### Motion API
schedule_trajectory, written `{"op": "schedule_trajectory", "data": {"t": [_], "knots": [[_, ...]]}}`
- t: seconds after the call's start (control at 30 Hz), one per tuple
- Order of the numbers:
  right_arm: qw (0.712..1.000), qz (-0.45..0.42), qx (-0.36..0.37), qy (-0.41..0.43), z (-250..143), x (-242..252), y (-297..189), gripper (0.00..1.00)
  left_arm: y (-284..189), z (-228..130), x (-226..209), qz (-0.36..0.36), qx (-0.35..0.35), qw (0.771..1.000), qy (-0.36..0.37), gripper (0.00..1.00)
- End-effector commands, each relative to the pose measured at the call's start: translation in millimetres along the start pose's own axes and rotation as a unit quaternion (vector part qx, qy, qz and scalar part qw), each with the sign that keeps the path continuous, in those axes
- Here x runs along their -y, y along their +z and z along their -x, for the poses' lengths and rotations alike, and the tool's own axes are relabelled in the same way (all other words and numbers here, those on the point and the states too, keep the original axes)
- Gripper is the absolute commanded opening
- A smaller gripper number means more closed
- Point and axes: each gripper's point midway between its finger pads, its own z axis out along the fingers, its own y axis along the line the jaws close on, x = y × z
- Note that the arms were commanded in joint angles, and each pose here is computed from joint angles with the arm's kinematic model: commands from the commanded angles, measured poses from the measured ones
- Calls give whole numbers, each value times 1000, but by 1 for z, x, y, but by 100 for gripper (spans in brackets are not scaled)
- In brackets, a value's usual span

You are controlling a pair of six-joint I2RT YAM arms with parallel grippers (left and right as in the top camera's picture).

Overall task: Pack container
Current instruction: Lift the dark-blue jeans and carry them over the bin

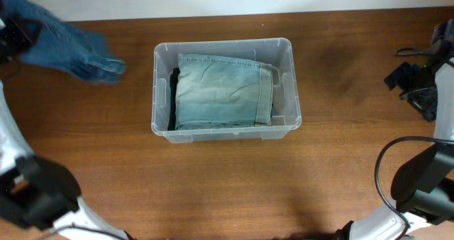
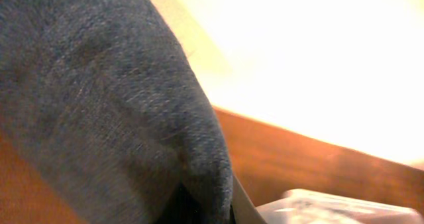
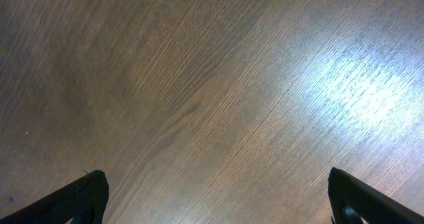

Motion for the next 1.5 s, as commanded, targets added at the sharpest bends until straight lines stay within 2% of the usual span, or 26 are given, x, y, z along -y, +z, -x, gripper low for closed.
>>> {"op": "schedule_trajectory", "data": {"t": [0.0, 0.13, 0.27, 0.43, 0.63, 1.1, 1.3, 1.47], "knots": [[1000, -6, 1, 5, 0, 2, 1, 98, -83, 50, 117, -85, 87, 990, 67, 1], [1000, -6, 1, 5, 0, 2, 1, 98, -123, 49, 193, -130, 114, 977, 121, 1], [1000, -6, 1, 5, 0, 2, 1, 98, -143, 32, 260, -188, 116, 962, 160, 1], [1000, -6, 1, 5, 0, 2, 1, 98, -144, -5, 329, -264, 78, 944, 184, 1], [1000, -6, 1, 5, 0, 2, 1, 98, -128, -53, 388, -337, 15, 920, 198, 1], [1000, -6, 1, 5, 0, 2, 1, 98, -55, -152, 468, -408, -100, 881, 217, 1], [1000, -6, 1, 5, 0, 2, 1, 98, -52, -167, 495, -437, -96, 864, 232, 1], [1000, -6, 1, 5, 0, 2, 1, 98, -51, -172, 496, -437, -101, 863, 235, 1]]}}
